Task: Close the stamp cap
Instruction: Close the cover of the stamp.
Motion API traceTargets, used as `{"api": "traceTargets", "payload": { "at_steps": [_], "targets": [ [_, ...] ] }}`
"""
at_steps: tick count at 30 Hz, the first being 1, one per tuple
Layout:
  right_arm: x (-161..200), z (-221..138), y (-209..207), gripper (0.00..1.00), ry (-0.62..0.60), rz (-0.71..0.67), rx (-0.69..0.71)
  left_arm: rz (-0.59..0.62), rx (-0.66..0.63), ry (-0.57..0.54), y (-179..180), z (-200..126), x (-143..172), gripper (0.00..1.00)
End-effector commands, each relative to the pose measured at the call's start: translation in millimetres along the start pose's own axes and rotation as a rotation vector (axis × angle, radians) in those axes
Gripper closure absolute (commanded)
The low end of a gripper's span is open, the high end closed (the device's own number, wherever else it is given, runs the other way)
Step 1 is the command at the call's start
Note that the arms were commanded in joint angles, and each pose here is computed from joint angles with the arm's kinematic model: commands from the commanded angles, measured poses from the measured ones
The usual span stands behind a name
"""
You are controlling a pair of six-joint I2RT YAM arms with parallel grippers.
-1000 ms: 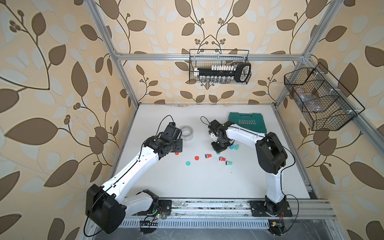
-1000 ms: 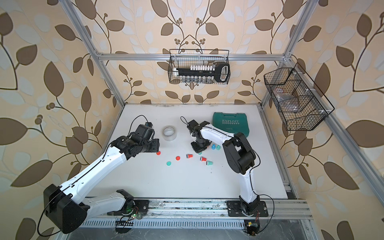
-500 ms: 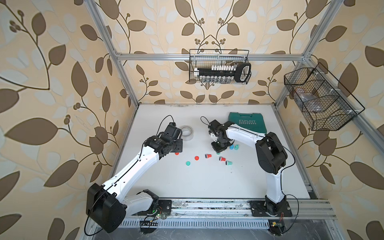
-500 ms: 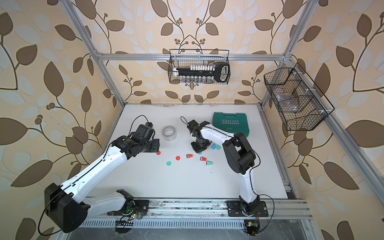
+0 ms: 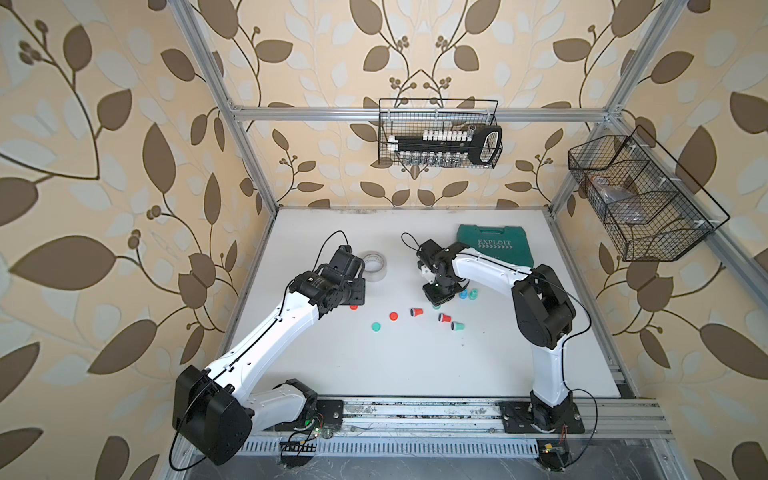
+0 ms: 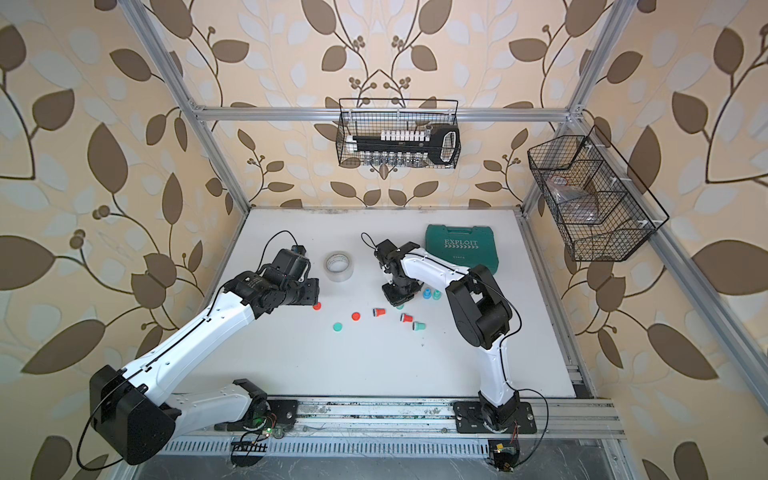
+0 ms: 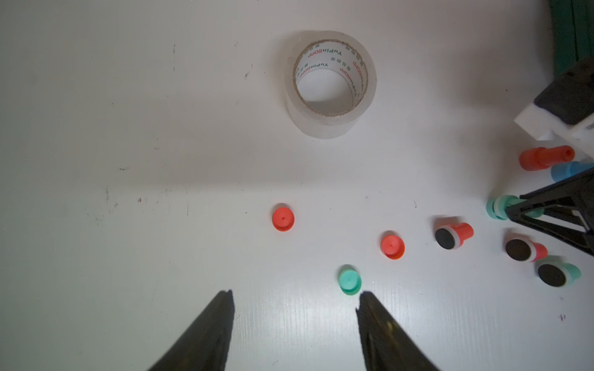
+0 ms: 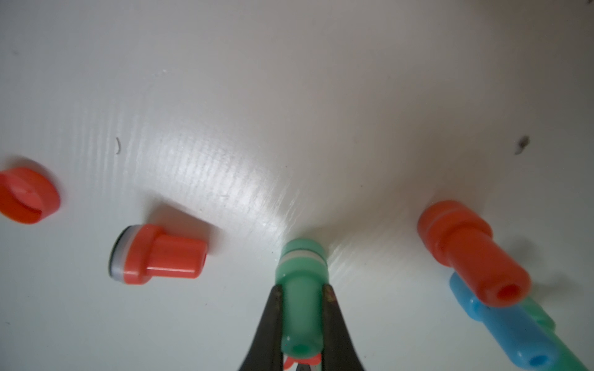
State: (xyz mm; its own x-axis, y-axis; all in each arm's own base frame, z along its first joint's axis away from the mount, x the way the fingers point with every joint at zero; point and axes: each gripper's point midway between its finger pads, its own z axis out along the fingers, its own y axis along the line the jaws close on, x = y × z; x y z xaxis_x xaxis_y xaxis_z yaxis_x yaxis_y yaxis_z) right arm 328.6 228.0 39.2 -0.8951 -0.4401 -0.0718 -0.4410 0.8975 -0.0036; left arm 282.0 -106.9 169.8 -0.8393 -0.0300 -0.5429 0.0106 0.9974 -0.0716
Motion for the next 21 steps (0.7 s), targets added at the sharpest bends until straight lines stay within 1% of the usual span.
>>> {"api": "traceTargets", "payload": {
  "at_steps": [1, 21],
  "targets": [
    [4, -11, 1, 1.00, -0.008, -0.001, -0.016, 0.003, -0.009, -0.022, 2, -7, -9, 0.36],
    [13, 11, -2, 1.00, 0.039, -0.005, 0.000, 0.006, -0.012, -0.016, 2, -6, -9, 0.36]
  ]
}}
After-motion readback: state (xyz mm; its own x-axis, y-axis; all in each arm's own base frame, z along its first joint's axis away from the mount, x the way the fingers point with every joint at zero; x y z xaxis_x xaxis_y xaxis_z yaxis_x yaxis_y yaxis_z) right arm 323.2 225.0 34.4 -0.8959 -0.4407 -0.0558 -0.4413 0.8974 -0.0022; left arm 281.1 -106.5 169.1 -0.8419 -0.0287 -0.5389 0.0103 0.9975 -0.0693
